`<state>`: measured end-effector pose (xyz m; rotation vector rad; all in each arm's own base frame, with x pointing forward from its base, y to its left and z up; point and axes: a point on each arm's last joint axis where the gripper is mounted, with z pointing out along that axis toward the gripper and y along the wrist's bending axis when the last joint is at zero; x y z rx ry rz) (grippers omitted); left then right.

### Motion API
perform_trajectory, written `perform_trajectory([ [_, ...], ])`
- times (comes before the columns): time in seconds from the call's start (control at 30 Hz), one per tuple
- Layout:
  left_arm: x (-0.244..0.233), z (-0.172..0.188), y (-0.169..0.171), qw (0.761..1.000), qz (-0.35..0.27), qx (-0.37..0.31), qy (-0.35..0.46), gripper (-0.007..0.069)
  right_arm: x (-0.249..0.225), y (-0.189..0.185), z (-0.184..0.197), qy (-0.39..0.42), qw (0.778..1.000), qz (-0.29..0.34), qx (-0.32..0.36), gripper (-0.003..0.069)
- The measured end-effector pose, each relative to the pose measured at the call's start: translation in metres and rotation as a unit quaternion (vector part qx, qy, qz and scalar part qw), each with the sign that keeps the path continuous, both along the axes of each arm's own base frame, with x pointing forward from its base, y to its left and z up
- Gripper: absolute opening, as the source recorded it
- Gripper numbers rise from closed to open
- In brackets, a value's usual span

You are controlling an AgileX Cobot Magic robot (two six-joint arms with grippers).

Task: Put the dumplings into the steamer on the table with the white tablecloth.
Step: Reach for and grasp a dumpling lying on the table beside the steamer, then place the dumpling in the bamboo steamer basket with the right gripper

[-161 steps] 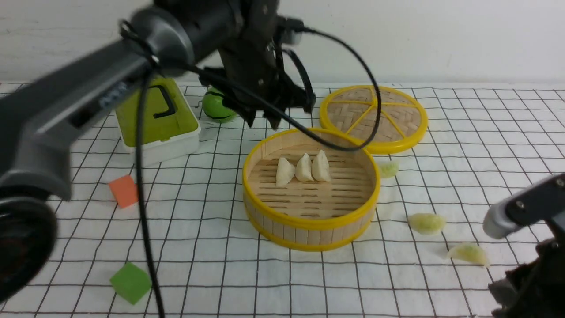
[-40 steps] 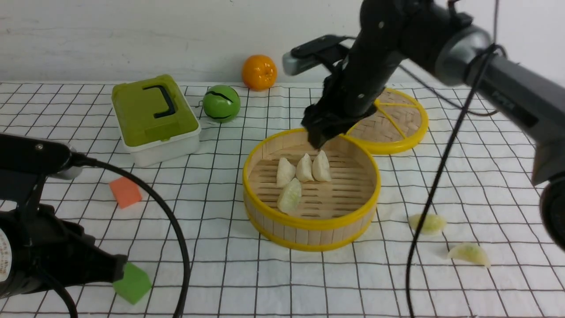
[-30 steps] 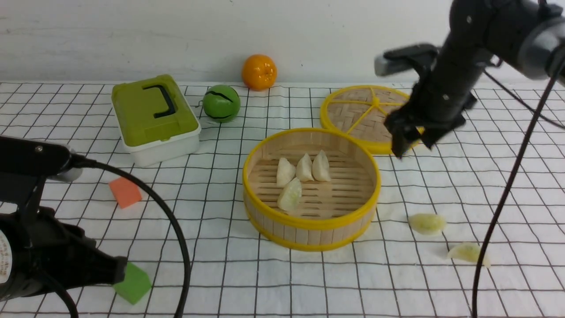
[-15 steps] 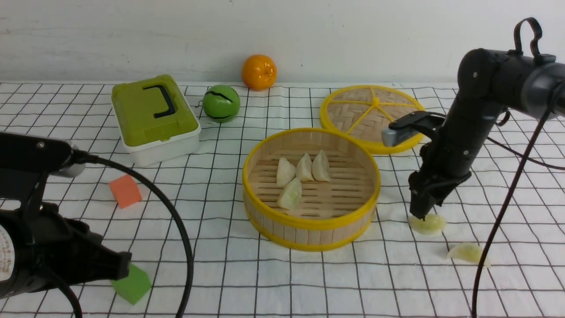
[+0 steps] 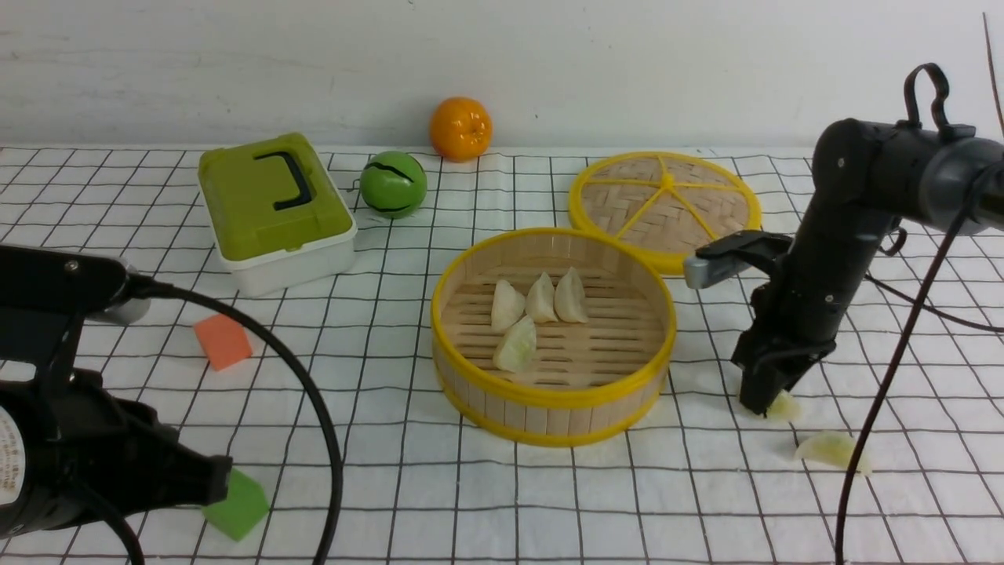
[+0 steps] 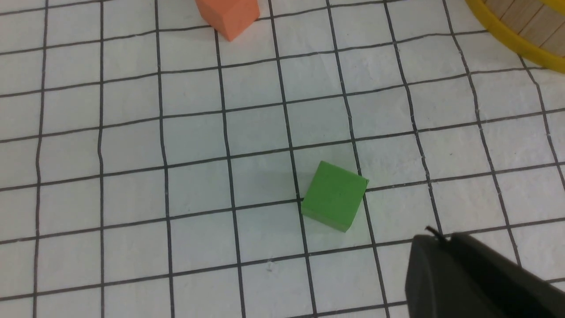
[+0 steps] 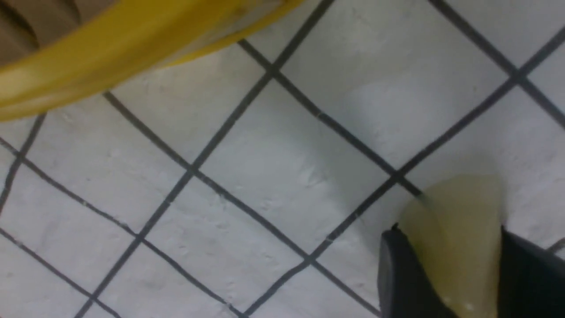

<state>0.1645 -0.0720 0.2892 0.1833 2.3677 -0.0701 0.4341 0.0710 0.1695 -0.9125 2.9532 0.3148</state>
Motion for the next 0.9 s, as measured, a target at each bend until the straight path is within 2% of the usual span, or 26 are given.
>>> perform_trajectory([
  [0.13, 0.0, 0.0, 0.0, 1.0, 0.001, 0.001, 0.001, 0.0035, -0.004, -0.003, 0.028, -0.027, 0.999, -0.022, -0.008, 0.024],
  [0.27, 0.0, 0.0, 0.0, 1.0, 0.001, 0.001, 0.001, 0.0038, -0.013, 0.001, 0.066, -0.056, 0.996, -0.072, 0.026, 0.024],
  [0.33, 0.0, 0.0, 0.0, 1.0, 0.001, 0.0, 0.001, 0.0039, -0.022, 0.019, 0.101, -0.073, 0.982, -0.126, 0.116, 0.024],
  [0.37, 0.0, 0.0, 0.0, 1.0, 0.001, 0.0, 0.001, 0.0039, -0.022, 0.021, 0.102, -0.073, 0.981, -0.128, 0.122, 0.024],
  [0.4, 0.0, 0.0, 0.0, 1.0, 0.001, 0.0, 0.001, 0.0039, -0.024, 0.036, 0.113, -0.084, 0.973, -0.138, 0.165, 0.024],
  [0.47, 0.0, 0.0, 0.0, 1.0, 0.002, -0.003, 0.004, 0.0039, -0.027, 0.068, 0.119, -0.1, 0.964, -0.135, 0.208, 0.024],
  [0.57, -0.001, -0.001, -0.001, 1.0, 0.003, -0.009, 0.007, 0.0039, -0.027, 0.103, 0.11, -0.105, 0.958, -0.135, 0.229, 0.024],
  [0.67, -0.002, -0.001, -0.001, 1.0, 0.005, -0.012, 0.012, 0.0039, -0.025, 0.133, 0.084, -0.095, 0.959, -0.133, 0.23, 0.024],
  [0.8, -0.002, -0.002, -0.001, 1.0, 0.007, -0.011, 0.018, 0.0039, -0.02, 0.144, 0.052, -0.07, 0.962, -0.154, 0.215, 0.024],
  [0.9, -0.002, -0.002, 0.0, 1.0, 0.007, -0.011, 0.018, 0.0039, -0.015, 0.141, 0.045, -0.077, 0.961, -0.173, 0.204, 0.024],
])
